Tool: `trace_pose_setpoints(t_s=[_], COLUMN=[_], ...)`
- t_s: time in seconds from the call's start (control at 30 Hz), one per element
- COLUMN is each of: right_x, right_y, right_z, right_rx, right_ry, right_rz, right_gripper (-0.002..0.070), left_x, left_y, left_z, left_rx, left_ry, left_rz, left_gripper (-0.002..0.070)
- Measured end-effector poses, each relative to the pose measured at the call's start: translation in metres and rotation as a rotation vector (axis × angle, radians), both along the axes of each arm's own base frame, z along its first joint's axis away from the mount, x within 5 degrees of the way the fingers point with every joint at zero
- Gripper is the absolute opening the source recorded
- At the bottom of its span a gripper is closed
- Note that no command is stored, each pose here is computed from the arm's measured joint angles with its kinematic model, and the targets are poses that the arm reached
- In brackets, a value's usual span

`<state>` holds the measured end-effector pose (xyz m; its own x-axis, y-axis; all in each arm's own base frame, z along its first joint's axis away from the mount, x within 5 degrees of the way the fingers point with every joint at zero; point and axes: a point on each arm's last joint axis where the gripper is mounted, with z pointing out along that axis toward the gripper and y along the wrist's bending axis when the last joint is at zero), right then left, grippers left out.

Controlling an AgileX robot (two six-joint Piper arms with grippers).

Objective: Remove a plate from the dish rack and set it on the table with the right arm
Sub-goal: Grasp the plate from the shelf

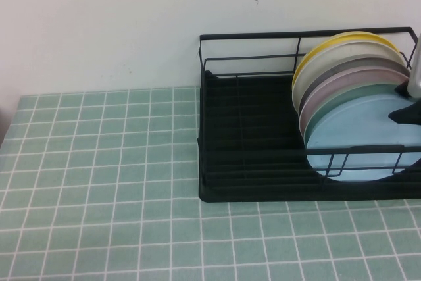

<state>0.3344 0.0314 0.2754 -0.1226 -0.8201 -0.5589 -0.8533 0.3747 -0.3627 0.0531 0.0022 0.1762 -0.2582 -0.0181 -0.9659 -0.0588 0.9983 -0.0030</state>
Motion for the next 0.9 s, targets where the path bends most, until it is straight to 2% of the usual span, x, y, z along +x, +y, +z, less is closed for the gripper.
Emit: trace_pose_setpoints(t_s=[0.43,0.53,0.67,0.8,0.9], right_x=[0.011,0.012,0.014,0.009,-0.006], right_y=[-0.003,-0.003,-0.004,-0.004,-0.004], right_z=[-0.013,-0.014,-0.012,-0.002,0.025], right_rx=[-0.024,-0.024,-0.031,-0.030,-0.017], right_ry=[-0.011,-0.015,-0.036,-0.055,-0.098], right_rz=[-0.017,-0.020,-0.032,-0.044,-0.074], right_gripper=[0.0289,0.0228,0.0089,0.0084,0.0084], left_x=[0.000,0.000,0.000,0.000,0.000], left_y=[0.000,0.000,0.000,0.000,0.000], left_z=[0.000,0.000,0.000,0.000,0.000], left_rx=[-0.002,-0.002,-0.002,-0.002,-0.002], left_ry=[0.000,0.000,0.000,0.000,0.000], left_rz=[0.001,0.001,0.001,0.001,0.001], left_gripper=[-0.0003,-0.0003,-0.0003,-0.0003,-0.0003])
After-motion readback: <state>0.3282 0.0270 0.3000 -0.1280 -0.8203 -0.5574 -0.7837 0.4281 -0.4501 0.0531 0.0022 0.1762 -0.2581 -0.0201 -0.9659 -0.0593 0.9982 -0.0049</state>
